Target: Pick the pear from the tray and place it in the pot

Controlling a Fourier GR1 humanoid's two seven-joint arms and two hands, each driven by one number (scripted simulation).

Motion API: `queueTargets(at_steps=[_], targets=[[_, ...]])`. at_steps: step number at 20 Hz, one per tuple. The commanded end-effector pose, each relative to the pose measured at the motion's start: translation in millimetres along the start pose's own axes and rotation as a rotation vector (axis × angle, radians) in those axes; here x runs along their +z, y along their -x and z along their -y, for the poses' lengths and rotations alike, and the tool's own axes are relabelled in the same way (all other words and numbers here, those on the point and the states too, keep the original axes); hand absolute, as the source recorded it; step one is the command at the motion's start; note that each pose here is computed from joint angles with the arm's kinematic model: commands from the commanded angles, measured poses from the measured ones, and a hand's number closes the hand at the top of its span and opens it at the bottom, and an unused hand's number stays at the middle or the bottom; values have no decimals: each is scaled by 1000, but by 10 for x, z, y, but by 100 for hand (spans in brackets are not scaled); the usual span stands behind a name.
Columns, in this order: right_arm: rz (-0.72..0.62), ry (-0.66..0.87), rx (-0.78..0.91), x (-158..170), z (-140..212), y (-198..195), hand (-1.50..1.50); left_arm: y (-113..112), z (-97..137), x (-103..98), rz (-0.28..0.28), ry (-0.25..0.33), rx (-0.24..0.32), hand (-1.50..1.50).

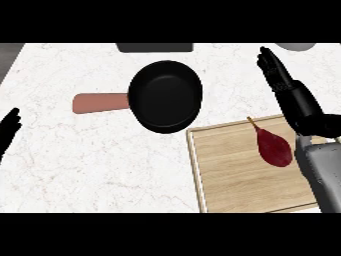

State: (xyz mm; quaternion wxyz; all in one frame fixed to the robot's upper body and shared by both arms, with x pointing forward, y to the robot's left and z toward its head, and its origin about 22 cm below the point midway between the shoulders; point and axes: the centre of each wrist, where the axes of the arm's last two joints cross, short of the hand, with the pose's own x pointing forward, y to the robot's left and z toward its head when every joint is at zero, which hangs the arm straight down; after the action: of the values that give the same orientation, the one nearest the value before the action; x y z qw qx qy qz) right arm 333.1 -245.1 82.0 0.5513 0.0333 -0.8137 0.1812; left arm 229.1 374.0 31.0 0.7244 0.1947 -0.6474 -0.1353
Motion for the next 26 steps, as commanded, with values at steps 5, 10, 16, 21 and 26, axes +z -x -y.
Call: queueTargets(at_steps=[5,10,16,21,26], targets=[[-48,-461,189,311,-81,84,150,-107,770,-65,-55,235,201,0],[429,14,379,380,72,-100,-150,29,1123,12,-130,277,310,0],[615,-31,215,1126,16,3,-150,11,1237,-154,-123,323,293,0],[351,-169,372,1290,374,-484,-150,-239,1482,-217,-124,327,320,0],[148,-182,402,1164,300,-879,-150,-268,1506,-212,-114,348,302,0]])
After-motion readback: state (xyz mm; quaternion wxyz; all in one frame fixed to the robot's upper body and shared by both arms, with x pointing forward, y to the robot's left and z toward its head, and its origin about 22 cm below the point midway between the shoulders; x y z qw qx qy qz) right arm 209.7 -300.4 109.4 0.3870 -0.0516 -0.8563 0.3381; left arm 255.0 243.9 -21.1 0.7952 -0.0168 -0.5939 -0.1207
